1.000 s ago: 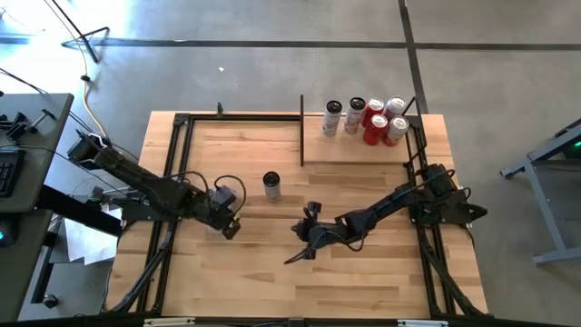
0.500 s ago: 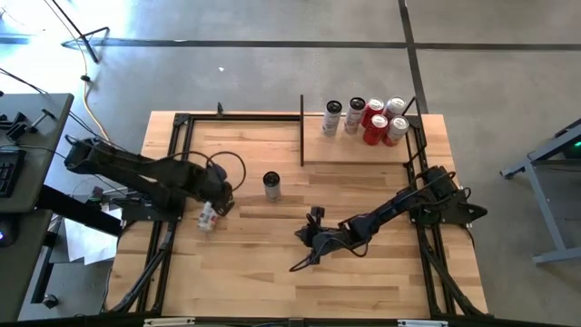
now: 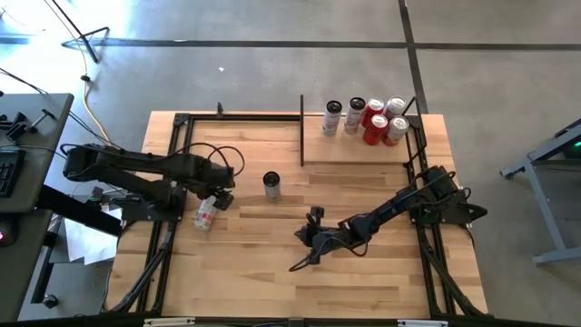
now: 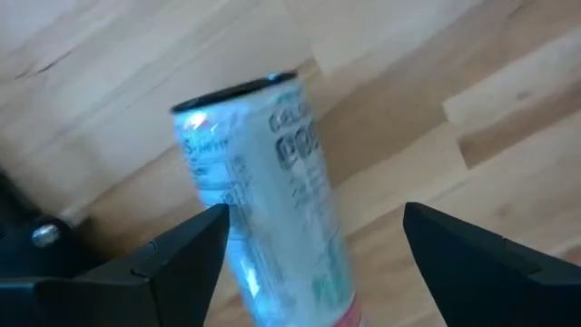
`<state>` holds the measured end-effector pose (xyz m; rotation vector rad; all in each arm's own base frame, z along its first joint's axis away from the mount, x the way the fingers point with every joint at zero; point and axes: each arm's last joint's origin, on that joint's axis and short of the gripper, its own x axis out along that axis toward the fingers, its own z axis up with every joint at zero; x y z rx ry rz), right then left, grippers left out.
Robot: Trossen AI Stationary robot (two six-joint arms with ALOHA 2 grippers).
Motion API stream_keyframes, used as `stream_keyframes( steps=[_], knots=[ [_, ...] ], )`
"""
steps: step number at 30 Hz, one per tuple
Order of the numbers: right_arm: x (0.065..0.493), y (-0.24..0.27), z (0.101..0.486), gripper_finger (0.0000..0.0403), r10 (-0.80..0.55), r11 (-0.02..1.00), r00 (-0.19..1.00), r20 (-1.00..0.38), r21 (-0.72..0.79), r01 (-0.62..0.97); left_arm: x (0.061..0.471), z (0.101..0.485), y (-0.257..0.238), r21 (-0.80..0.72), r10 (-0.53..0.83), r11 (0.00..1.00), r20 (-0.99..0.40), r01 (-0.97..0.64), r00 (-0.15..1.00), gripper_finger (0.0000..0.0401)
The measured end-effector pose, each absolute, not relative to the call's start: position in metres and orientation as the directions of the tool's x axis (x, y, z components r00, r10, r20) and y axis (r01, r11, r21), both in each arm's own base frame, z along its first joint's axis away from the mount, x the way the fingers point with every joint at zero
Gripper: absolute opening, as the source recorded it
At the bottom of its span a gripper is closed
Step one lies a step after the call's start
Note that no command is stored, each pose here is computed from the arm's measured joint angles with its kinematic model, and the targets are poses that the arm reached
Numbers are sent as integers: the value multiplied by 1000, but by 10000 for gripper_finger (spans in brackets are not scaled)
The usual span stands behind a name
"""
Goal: Place canned beverage on shelf
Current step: Put the peach vibe soda can on the shelf aligned with the other peach vibe soda can
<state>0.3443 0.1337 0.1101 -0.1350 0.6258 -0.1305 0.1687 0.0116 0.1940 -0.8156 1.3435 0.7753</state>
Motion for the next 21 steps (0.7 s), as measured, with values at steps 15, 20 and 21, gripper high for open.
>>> stream_keyframes(
  steps=[15,20,21],
  knots=[
    [344,134,110,0,-159,984,803,-575,-163,78,158,144,4,-115,15,512,-990,-851,143,317],
    [344,134,110,0,-159,984,803,-575,-163,78,159,143,-6,-120,13,581,-988,-805,157,274],
    [344,134,110,0,-159,984,803,-575,-163,78,160,143,-9,-127,12,595,-986,-793,167,261]
  ],
)
